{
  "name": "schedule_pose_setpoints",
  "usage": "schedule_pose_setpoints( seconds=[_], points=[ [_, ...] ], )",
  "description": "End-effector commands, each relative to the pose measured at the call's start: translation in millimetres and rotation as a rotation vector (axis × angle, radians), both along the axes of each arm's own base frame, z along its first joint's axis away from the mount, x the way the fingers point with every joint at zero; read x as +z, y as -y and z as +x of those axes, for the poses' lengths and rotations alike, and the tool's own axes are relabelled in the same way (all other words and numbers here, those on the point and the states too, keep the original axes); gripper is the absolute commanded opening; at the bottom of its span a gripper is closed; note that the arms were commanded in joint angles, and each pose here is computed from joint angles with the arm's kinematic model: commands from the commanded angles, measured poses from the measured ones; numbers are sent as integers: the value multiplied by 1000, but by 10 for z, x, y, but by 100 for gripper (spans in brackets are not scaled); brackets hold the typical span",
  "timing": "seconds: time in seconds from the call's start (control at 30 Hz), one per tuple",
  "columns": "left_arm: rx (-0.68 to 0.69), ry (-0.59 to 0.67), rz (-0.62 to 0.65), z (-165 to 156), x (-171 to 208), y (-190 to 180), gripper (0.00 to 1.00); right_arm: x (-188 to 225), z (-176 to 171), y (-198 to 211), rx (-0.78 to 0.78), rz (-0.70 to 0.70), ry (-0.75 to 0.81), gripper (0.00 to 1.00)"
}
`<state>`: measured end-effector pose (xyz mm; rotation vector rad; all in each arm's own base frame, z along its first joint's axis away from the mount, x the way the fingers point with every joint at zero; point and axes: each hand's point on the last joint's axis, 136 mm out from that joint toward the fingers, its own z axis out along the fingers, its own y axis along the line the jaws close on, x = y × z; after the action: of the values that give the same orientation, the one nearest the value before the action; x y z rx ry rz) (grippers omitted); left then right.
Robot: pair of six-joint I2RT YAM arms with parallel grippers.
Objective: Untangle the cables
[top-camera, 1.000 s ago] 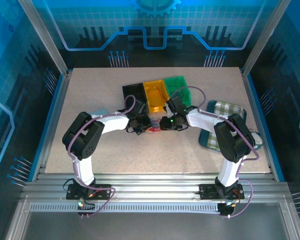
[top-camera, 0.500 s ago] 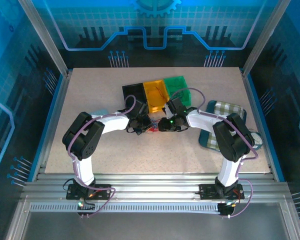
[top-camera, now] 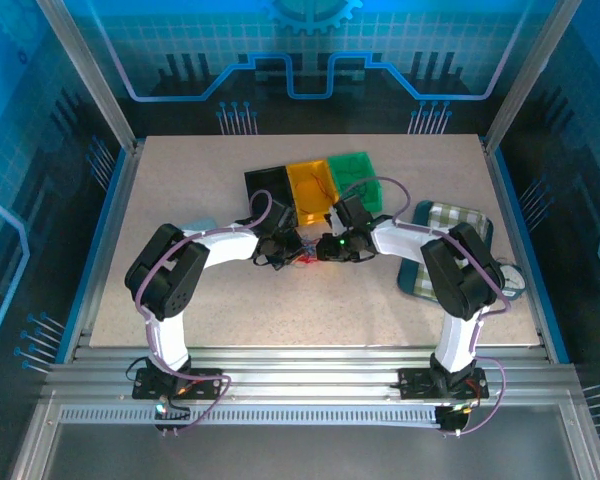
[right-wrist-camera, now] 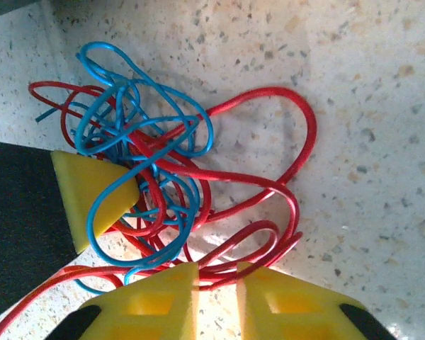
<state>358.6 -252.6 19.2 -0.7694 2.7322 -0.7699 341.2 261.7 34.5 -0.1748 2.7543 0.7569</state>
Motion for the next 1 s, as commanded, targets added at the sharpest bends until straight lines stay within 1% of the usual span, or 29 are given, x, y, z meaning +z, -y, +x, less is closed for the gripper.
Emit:
schedule_pose_setpoints(
  seconds=[0.0, 0.07, 0.23, 0.4, 0.7, 0.97],
  points=[
    [-12, -99, 77, -234, -262, -96, 0, 4, 91, 52, -65, 21, 7, 13],
    [-9, -100, 79, -236, -264, -101, 0, 4, 106, 111, -87, 2, 16, 7],
    [20, -99, 87, -238, -270, -146, 0, 25, 174, 392, -170, -80, 54, 0],
    [59, -110, 105, -265, -299, -251, 0, 63, 230, 798, -299, -166, 74, 0],
    [127, -135, 102, -306, -357, -394, 2, 162, 292, 1313, -431, -253, 105, 0],
    [206, -148, 108, -373, -381, -596, 0, 292, 326, 1887, -608, -317, 131, 0]
  ],
)
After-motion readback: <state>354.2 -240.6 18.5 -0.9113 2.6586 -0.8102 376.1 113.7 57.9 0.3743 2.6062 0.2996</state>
